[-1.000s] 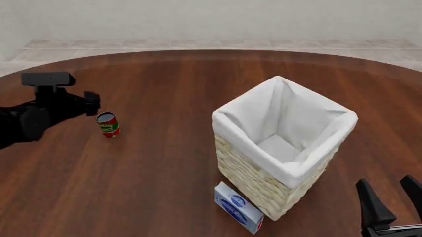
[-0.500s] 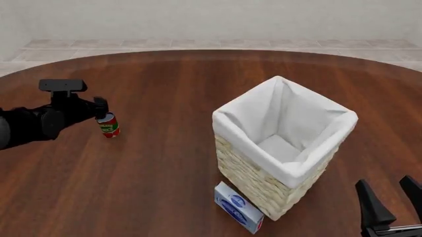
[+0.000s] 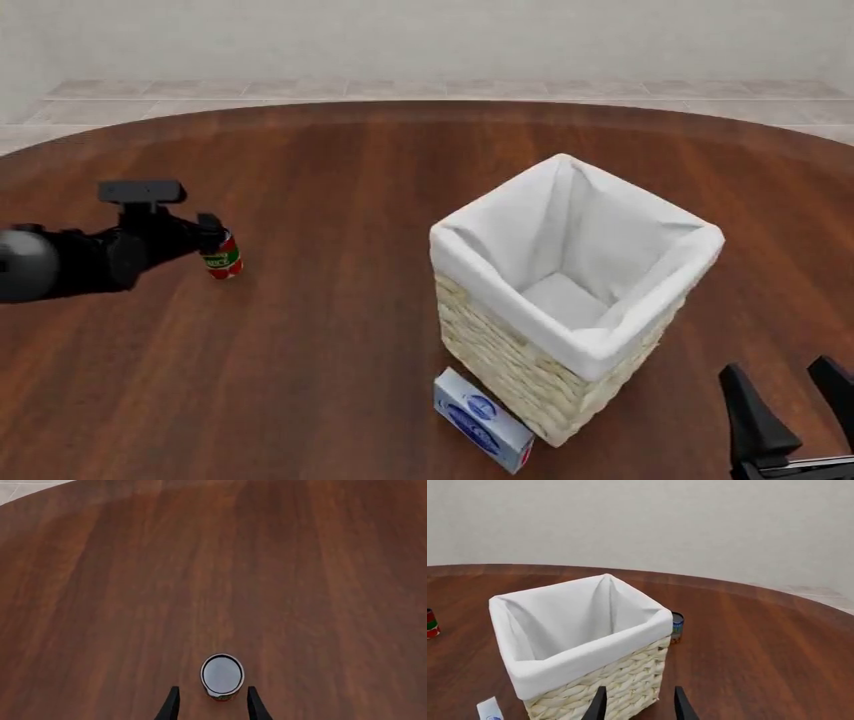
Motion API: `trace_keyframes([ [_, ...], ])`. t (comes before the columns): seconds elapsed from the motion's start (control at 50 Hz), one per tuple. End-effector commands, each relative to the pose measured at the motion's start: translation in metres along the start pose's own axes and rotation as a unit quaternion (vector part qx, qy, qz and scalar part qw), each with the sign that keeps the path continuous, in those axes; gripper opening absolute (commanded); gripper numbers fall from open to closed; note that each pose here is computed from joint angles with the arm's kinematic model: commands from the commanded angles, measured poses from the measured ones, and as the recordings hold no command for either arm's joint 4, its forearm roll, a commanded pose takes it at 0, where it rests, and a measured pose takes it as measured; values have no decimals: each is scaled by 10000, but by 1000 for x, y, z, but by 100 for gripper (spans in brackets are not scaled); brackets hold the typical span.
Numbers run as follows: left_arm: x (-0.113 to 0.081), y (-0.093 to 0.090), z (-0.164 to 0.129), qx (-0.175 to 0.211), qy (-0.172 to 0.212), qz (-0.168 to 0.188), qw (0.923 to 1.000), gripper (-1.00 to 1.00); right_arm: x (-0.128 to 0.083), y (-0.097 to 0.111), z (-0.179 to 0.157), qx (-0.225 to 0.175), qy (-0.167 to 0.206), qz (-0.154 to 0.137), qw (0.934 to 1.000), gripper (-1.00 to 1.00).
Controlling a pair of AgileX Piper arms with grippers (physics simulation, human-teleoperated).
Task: Pick up the tomato sauce, and put it in the basket.
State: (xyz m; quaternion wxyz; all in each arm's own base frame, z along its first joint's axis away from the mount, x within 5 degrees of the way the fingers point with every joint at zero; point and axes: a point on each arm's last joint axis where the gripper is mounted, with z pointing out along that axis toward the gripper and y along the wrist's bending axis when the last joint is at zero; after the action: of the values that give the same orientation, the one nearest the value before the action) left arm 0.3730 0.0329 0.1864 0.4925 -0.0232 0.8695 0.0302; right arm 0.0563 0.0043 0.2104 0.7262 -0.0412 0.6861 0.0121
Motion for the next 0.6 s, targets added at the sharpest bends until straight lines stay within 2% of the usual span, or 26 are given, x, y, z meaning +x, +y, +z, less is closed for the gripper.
trace_keyframes([
  [0.02, 12, 0, 18, -2, 70, -55, 10000, 100, 0, 0, 0, 6, 6, 1, 10000, 100],
  [0.34, 25, -4, 36, 35, 155, -144, 9998, 100, 0, 0, 3, -17, 39, -14, 10000, 100],
  [0.6, 28, -9, 44, 83, 179, -176, 9997, 100, -1, 0, 5, -16, 59, -18, 10000, 100],
])
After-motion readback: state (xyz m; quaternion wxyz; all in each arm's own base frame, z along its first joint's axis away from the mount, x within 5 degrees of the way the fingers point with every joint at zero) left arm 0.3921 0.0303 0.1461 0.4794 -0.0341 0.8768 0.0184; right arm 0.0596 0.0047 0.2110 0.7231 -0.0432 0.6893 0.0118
